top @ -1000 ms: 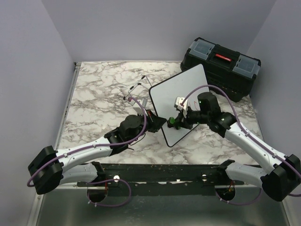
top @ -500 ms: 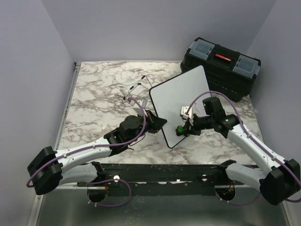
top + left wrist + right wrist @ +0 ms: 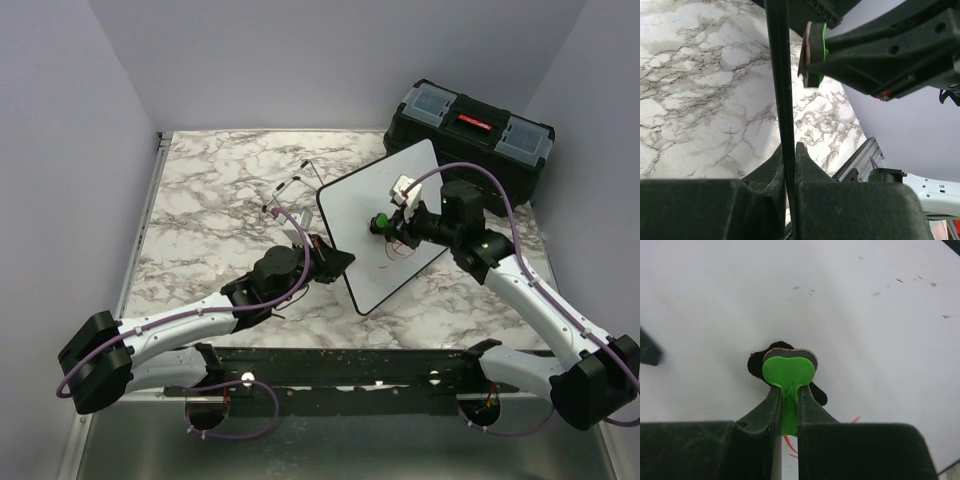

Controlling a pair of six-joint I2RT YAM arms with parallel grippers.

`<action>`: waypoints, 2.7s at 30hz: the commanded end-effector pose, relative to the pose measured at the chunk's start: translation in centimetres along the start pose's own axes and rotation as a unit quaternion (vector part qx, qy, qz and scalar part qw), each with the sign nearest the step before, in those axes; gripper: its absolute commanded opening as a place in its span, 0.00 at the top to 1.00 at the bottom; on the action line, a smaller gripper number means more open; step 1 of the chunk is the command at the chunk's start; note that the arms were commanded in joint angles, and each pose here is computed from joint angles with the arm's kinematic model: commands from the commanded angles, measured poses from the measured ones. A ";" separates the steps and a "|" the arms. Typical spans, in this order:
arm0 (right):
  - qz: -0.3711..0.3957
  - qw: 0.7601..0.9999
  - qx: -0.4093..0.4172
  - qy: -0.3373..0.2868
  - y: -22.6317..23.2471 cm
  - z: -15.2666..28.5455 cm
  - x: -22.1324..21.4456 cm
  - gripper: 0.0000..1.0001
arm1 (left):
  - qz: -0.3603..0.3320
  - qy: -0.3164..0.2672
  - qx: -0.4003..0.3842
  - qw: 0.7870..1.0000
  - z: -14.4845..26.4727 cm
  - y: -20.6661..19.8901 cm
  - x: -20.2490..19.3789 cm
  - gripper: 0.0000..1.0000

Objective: Erase the whiteboard
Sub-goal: Erase the whiteboard at the center of the board.

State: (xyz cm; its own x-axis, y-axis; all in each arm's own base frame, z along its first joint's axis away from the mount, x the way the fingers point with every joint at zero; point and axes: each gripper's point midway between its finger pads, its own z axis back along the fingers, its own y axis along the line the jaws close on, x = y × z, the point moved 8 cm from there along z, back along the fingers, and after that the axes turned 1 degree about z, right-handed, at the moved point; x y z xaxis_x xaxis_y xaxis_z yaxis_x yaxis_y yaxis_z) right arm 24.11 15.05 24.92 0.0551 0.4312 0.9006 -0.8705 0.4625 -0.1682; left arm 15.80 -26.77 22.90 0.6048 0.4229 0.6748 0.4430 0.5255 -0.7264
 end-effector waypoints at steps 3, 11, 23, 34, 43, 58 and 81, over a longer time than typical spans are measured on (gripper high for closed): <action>0.001 0.996 -0.058 0.066 -0.2 0.5 -3.8 0.99 | 0.008 -0.036 -0.083 0.996 0.6 -2.7 1.4 1.00; 0.012 0.973 0.227 0.035 6.9 1.6 -6.5 0.99 | 0.011 -0.038 -0.090 0.995 0.4 -2.8 1.4 1.00; -0.066 0.989 -0.129 0.014 -1.7 -1.0 -2.1 0.99 | 0.017 -0.038 -0.094 0.995 0.7 -3.0 1.6 1.00; 0.036 0.954 0.252 0.161 7.4 1.4 -12.0 0.99 | 0.019 -0.041 -0.095 0.994 0.3 -3.0 1.5 1.00; 0.001 0.987 0.160 0.005 4.8 -0.9 -4.5 0.99 | 0.020 -0.042 -0.093 0.995 0.4 -3.0 1.6 1.00; 0.082 0.977 0.139 0.137 5.3 1.4 -10.0 0.99 | 0.021 -0.041 -0.101 0.994 0.6 -2.9 1.4 1.00; 0.025 0.990 0.140 -0.002 3.1 -2.0 -2.3 0.99 | 0.022 -0.035 -0.110 0.993 0.2 -3.3 1.4 1.00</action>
State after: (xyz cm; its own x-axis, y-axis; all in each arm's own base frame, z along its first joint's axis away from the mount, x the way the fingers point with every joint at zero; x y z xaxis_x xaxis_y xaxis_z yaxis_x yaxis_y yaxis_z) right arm 24.37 14.64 20.78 0.1081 0.5627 0.8195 -0.8764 0.4431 -0.1886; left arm 16.15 -26.38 21.74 0.5895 0.4594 0.6644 0.4253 0.5228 -0.7388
